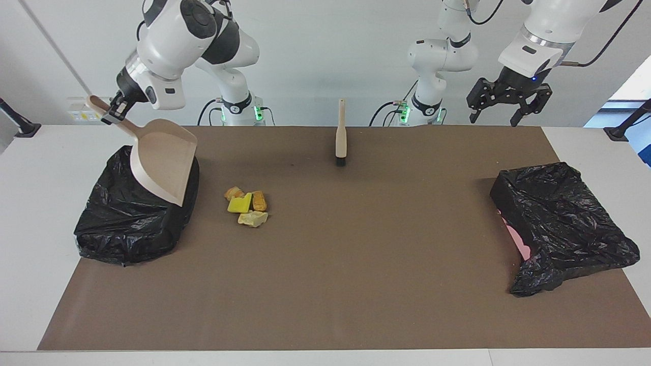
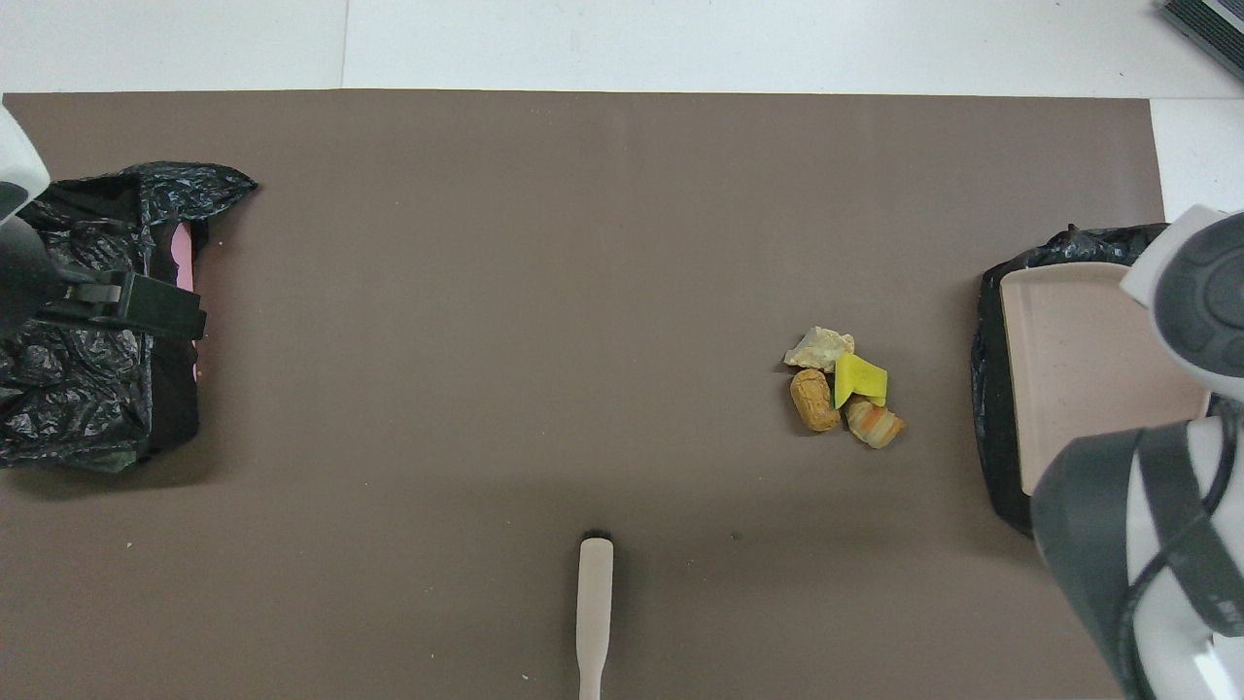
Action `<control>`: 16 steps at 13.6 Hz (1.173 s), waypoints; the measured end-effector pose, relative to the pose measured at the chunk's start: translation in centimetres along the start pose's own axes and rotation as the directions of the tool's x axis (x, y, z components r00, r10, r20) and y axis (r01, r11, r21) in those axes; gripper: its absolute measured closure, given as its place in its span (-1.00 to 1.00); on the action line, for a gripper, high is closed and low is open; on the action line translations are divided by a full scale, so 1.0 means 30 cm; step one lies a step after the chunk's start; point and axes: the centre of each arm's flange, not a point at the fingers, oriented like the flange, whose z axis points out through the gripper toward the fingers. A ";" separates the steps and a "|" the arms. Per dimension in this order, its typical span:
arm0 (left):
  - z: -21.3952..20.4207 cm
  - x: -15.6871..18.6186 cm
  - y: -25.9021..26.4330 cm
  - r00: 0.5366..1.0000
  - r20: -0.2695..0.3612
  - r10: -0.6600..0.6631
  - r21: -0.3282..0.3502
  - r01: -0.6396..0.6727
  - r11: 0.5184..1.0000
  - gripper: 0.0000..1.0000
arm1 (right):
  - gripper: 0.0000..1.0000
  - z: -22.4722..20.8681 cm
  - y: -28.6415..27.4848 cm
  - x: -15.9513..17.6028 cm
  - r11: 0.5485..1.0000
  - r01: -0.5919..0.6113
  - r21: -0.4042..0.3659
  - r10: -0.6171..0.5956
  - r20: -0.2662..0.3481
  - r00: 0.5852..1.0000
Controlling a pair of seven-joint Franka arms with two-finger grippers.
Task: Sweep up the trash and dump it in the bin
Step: 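Bring the empty dustpan back to the table center with the right gripper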
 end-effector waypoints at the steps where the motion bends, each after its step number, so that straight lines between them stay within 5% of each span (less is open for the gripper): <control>1: -0.010 -0.007 -0.016 1.000 -0.003 0.008 0.000 -0.008 1.000 -1.00 | 0.35 -0.040 -0.017 0.024 0.999 -0.044 0.010 0.044 -0.007 0.999; 5: -0.033 -0.022 -0.051 1.000 -0.014 0.007 0.001 -0.007 1.000 -1.00 | 0.35 -0.197 -0.099 0.146 0.950 -0.293 0.109 0.305 -0.123 0.944; 8: -0.033 -0.023 -0.065 1.000 -0.013 -0.001 0.001 0.001 1.000 -1.00 | 0.35 -0.221 -0.122 0.202 0.863 -0.453 0.223 0.493 -0.181 0.851; 11: -0.031 -0.026 -0.070 1.000 -0.006 -0.004 0.001 0.004 1.000 -1.00 | 0.35 -0.265 -0.119 0.279 0.681 -0.612 0.402 0.723 -0.234 0.650; 16: -0.029 -0.028 -0.071 1.000 0.001 -0.004 0.001 0.004 1.000 -1.00 | 0.35 -0.410 -0.088 0.637 0.236 -0.689 0.686 0.964 -0.073 0.257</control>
